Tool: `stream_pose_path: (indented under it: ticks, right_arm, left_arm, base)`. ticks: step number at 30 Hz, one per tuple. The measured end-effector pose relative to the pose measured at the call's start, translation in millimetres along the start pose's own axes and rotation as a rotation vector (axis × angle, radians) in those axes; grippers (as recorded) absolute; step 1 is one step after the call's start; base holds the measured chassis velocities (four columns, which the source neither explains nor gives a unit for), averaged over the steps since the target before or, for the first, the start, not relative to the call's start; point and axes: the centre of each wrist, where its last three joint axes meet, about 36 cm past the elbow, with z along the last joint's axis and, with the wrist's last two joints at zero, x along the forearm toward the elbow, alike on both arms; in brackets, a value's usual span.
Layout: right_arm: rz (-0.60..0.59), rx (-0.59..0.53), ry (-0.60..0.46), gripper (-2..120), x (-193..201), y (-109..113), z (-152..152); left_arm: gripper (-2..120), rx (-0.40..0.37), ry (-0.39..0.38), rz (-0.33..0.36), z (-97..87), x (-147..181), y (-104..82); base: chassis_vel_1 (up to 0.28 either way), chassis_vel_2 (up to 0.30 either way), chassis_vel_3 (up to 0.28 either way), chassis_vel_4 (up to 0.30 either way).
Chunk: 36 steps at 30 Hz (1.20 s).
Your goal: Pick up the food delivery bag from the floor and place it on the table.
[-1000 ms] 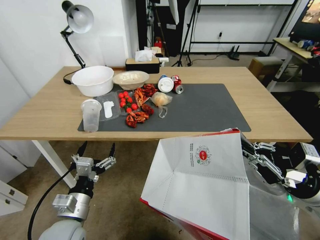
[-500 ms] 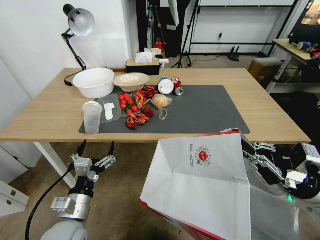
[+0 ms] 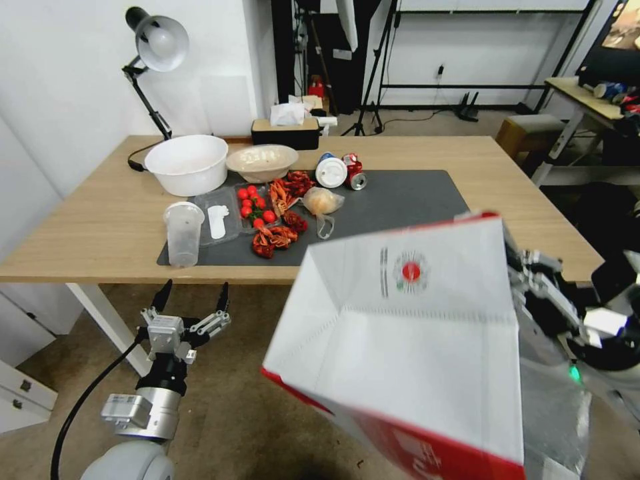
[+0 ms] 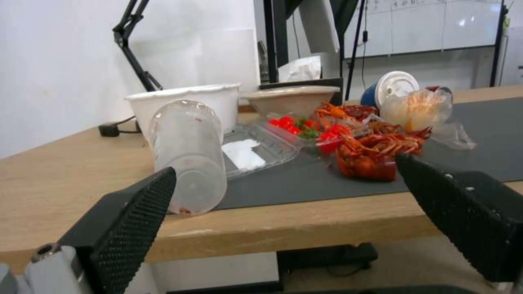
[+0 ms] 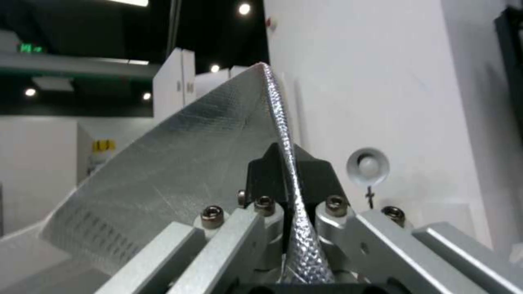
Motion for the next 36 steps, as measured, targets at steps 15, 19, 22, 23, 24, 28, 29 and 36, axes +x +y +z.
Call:
stream_pose_path:
  ticks: [15, 19, 22, 23, 24, 28, 29, 36]
  right_arm:
    - [0.214, 0.040, -0.158, 0, -52, 6, -15]
    - [0.287, 0.056, -0.191, 0, -59, 5, -22]
    - [0.345, 0.075, -0.194, 0, -63, 1, -29]
    - [0.345, 0.075, -0.194, 0, -63, 1, -29]
    - [0.363, 0.079, -0.196, 0, -64, 0, -31]
    - [0.432, 0.096, -0.213, 0, -67, -5, -37]
    - [0.450, 0.101, -0.215, 0, -67, -7, -39]
    - [0.598, 0.119, -0.227, 0, -75, -26, -53]
  left_arm:
    - [100, -0.012, 0.017, -0.003, 6.3, -2, -3.5]
    - [100, -0.013, 0.024, 0.002, 8.1, -1, -4.5]
    - [100, -0.013, 0.025, 0.002, 8.3, -1, -4.5]
    - [100, -0.013, 0.025, 0.002, 8.3, -1, -4.5]
    - [100, -0.013, 0.023, 0.002, 7.8, -1, -4.7]
    - [100, -0.013, 0.020, 0.004, 6.5, -1, -5.5]
    - [100, -0.014, 0.019, 0.005, 6.3, -1, -5.7]
    - [100, -0.019, 0.018, 0.009, 5.0, 0, -6.5]
  base:
    - [0.000, 0.000, 0.000, 0.000]
    - [0.000, 0.000, 0.000, 0.000]
    - [0.000, 0.000, 0.000, 0.000]
    - [0.000, 0.000, 0.000, 0.000]
    - [0.000, 0.000, 0.000, 0.000]
    - [0.000, 0.000, 0.000, 0.000]
    - [0.000, 0.000, 0.000, 0.000]
    - [0.000, 0.000, 0.000, 0.000]
